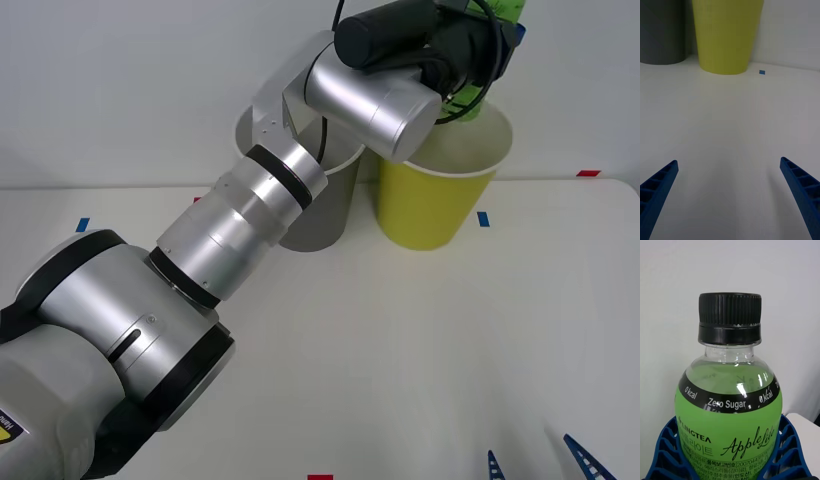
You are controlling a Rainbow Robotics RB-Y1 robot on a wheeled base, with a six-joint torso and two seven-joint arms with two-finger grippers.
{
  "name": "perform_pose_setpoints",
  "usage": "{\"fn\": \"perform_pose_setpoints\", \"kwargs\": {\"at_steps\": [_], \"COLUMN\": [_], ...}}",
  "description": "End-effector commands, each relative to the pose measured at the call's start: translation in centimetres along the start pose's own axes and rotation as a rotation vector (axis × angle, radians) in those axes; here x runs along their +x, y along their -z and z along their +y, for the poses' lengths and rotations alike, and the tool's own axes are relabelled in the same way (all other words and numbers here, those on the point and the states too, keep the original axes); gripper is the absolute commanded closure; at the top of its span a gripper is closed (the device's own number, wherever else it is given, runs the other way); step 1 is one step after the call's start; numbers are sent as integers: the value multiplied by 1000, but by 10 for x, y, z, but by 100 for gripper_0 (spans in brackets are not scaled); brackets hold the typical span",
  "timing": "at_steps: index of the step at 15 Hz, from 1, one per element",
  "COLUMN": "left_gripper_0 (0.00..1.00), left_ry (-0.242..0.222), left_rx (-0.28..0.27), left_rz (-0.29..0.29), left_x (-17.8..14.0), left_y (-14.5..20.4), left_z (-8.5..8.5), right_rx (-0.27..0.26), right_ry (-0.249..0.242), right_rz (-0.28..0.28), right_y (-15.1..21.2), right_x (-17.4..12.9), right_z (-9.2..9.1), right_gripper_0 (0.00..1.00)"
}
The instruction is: Put cans in the gray bin and PET bottles in the light green bin.
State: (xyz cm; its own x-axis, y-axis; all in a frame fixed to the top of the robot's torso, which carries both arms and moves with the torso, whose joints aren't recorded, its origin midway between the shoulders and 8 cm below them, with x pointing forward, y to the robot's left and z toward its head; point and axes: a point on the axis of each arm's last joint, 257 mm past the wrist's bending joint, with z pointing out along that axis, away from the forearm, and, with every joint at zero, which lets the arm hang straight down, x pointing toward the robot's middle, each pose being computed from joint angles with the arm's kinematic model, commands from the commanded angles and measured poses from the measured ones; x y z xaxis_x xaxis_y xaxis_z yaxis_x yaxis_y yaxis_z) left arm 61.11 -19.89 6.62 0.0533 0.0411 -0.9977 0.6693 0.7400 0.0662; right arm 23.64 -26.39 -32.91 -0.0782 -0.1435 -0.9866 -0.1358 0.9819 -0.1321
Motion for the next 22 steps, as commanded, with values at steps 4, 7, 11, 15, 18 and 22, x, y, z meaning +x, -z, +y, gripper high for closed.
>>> {"fn": "perform_pose_setpoints", "kwargs": {"at_steps": [4, 7, 11, 15, 18, 22], "left_gripper_0": [100, 0, 0, 0, 0, 0], "left_ry": [15, 18, 27, 50, 58, 30], "left_rx": [9, 7, 5, 49, 43, 16], "left_rz": [-11, -11, -8, -27, -40, -24], "left_x": [-2, -2, 1, 16, 29, 41], "left_y": [0, 0, 0, 15, 48, 96], "left_z": [-5, -4, -3, -25, -11, 7], "right_rx": [0, 0, 0, 0, 0, 0], "right_ry": [0, 0, 0, 0, 0, 0], "right_rz": [0, 0, 0, 0, 0, 0], "right_y": [0, 0, 0, 0, 0, 0], "right_x": [0, 0, 0, 0, 0, 0], "right_z": [0, 0, 0, 0, 0, 0], "right_gripper_0": [5, 5, 6, 5, 5, 6]}}
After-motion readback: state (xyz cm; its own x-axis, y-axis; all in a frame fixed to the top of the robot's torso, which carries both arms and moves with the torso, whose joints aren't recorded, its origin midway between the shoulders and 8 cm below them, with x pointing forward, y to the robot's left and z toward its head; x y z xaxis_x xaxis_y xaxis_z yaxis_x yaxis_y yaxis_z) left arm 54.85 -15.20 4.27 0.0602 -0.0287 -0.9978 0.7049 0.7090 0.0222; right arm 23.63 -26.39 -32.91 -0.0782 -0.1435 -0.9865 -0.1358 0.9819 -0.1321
